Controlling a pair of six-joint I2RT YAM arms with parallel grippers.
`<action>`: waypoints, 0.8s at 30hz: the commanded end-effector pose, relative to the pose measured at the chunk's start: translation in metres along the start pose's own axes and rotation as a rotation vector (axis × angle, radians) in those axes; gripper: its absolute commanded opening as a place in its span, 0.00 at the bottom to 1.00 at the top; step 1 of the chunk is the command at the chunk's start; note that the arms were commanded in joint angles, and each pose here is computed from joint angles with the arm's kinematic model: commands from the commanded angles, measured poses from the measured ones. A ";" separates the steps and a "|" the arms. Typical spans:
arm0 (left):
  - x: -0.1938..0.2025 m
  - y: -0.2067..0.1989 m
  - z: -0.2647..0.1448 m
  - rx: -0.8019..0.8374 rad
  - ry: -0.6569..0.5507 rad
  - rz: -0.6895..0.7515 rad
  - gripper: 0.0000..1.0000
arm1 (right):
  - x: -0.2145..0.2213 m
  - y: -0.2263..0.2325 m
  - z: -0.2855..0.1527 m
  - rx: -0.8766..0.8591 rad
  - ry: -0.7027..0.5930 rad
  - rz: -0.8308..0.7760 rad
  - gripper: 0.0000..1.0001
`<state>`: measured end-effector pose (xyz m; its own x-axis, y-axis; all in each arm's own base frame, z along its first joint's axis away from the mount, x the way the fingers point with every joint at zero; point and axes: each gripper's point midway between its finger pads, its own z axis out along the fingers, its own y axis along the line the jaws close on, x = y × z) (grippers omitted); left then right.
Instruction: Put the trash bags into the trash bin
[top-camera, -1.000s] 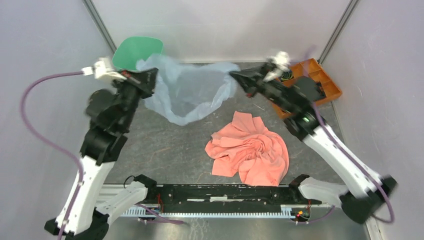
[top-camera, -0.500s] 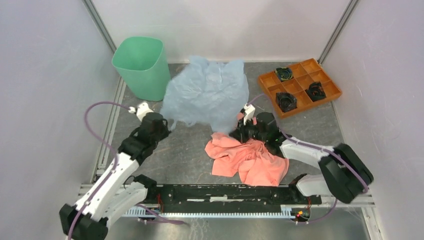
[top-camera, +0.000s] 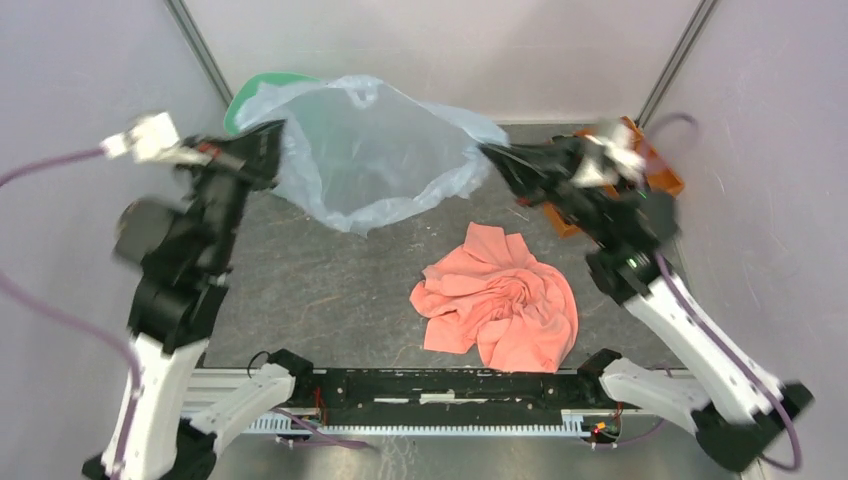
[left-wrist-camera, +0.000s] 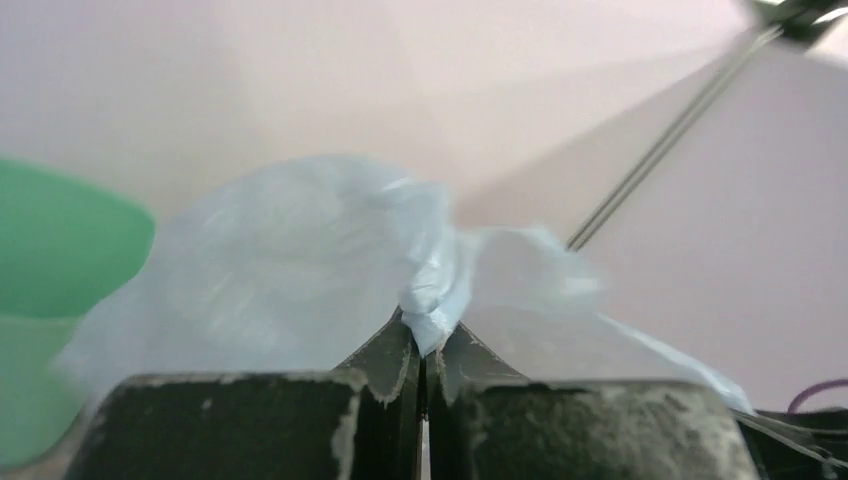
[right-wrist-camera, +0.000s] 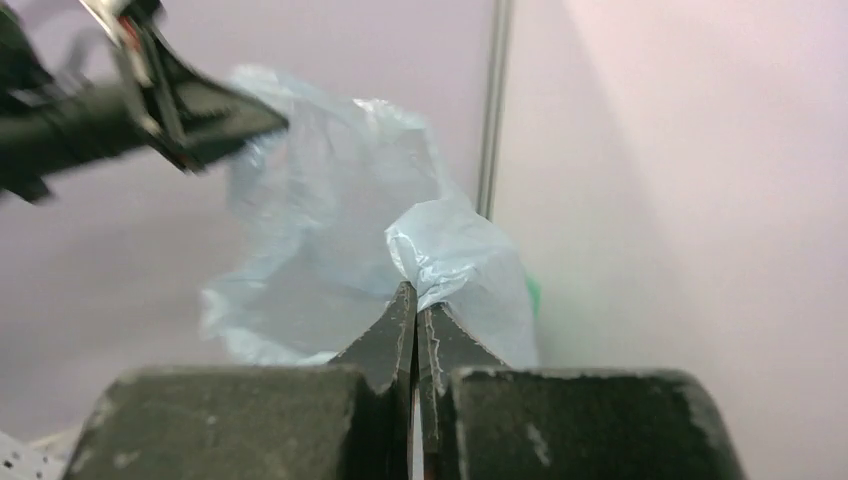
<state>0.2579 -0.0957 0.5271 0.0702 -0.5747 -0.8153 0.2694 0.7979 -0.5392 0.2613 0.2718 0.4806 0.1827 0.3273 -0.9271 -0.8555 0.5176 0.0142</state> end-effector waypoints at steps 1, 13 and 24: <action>-0.056 -0.019 -0.058 0.174 -0.267 0.034 0.02 | -0.044 0.033 -0.043 -0.083 -0.267 -0.107 0.01; 0.262 0.212 -0.100 -0.697 0.649 0.111 0.02 | 0.300 0.026 -0.118 0.039 0.593 0.457 0.01; 0.000 0.033 0.005 -0.172 0.061 0.202 0.02 | 0.015 -0.027 0.008 0.104 0.134 -0.135 0.01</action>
<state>0.2893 -0.0839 0.3456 -0.3435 -0.3818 -0.8580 -0.1217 0.9240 -0.3624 0.3055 0.3027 0.2814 -0.2487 -0.0146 -0.9685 -0.7969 0.5715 0.1961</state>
